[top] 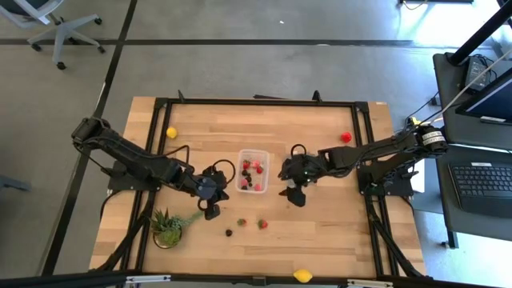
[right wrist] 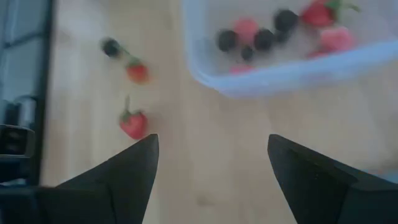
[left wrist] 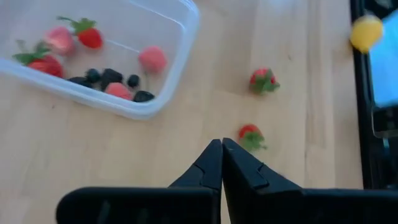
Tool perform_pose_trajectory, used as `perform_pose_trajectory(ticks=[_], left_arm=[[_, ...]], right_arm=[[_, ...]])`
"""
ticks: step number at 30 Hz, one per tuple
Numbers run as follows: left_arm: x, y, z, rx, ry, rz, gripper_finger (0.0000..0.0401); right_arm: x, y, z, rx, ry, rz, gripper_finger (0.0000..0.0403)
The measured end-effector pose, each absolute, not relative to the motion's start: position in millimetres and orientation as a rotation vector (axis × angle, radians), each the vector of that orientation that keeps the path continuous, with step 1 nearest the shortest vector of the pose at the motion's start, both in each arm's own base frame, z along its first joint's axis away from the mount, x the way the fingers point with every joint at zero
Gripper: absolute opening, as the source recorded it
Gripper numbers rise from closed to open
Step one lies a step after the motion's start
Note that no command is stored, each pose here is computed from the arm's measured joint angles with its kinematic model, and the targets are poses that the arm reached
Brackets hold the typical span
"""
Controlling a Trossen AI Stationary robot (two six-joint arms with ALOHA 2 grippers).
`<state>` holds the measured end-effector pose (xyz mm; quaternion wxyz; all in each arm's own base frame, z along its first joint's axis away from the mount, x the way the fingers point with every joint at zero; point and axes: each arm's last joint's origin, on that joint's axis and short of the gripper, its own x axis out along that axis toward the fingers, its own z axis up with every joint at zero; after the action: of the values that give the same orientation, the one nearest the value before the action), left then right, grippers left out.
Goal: Pick and placing Produce into tupperware
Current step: Put the bottom left strawberry into the transparent bin
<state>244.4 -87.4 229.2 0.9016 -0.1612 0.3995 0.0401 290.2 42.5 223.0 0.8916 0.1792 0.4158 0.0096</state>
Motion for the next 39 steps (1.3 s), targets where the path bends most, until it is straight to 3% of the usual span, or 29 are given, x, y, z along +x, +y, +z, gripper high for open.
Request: perform_pose_trajectory(ticks=[12,22,34,39], left_arm=[[244,-89,229,-0.141,0.845,-0.056,0.0010],[241,-90,227,-0.066,0.878,-0.099,0.0009],[232,-98,223,-0.035,0.945,-0.138,0.0002],[231,-100,222,-0.030,0.951,-0.144,0.0010]], right_arm=[[300,81,234,0.356,0.653,0.074,0.0303],[325,121,192,0.341,0.589,0.094,0.0303],[357,164,134,0.184,0.669,0.106,0.0303],[371,174,120,0.113,0.793,0.085,0.0302]])
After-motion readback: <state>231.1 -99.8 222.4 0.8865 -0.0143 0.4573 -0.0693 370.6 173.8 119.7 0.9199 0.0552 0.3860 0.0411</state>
